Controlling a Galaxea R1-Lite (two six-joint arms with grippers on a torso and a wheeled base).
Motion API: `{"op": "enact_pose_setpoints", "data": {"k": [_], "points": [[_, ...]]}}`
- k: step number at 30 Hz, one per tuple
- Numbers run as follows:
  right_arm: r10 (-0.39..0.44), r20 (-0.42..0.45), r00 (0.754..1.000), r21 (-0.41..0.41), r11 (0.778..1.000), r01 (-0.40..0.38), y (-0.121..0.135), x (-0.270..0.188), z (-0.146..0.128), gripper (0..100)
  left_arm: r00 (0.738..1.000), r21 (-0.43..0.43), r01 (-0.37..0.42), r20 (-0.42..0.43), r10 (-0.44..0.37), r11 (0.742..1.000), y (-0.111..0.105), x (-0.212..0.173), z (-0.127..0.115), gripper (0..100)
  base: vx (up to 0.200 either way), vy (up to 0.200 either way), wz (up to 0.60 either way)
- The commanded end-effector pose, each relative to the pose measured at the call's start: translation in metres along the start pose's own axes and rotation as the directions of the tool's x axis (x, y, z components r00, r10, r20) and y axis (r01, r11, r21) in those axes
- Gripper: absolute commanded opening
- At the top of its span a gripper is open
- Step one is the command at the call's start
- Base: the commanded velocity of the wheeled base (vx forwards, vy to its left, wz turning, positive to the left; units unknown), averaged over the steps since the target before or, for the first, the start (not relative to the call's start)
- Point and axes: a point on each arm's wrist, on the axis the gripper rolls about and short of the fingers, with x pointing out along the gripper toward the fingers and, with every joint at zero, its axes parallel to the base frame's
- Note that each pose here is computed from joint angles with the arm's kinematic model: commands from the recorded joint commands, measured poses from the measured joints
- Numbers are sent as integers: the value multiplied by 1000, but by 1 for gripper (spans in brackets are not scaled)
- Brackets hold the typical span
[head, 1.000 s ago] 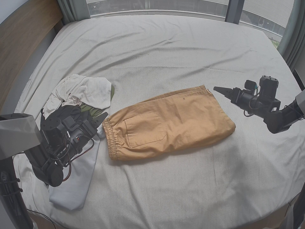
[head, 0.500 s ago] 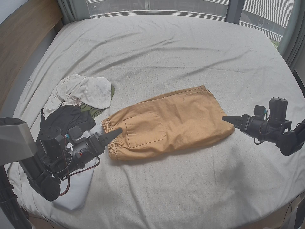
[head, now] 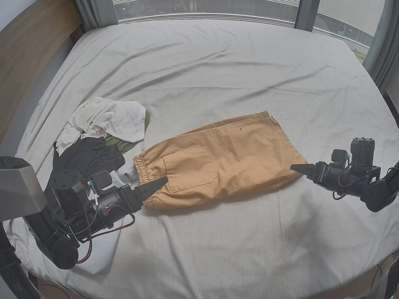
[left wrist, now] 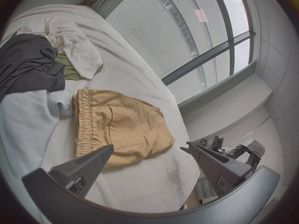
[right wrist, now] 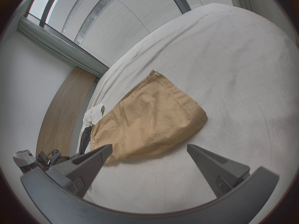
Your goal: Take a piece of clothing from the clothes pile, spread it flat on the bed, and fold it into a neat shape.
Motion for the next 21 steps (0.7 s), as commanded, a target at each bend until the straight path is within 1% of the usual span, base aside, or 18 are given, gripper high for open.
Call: {"op": "enact_pose_setpoints", "data": {"k": [1,6,13,14,15,21], "points": [[-24,-37,999,17,1000,25,-10,15,-9,100,1000,3,-1,-1,1,1000,0,0,0,100,0,0,0],[-50,-28,998,16,999,51,-22,29,-15,100,1000,1,-4,-2,4,1000,1,0,-1,100,0,0,0],[-60,-37,998,23,998,60,-29,42,-18,100,1000,1,-6,-2,6,1000,1,0,-1,100,0,0,0],[-85,-25,996,24,996,85,-33,49,-17,100,1000,2,-5,1,5,1000,1,0,0,100,0,0,0],[-89,-23,996,24,996,89,-33,50,-17,100,1000,2,-5,1,5,1000,1,0,0,100,0,0,0],[-83,-17,996,29,996,84,-37,64,-14,100,1000,2,-6,5,6,1000,1,0,1,100,0,0,0]]}}
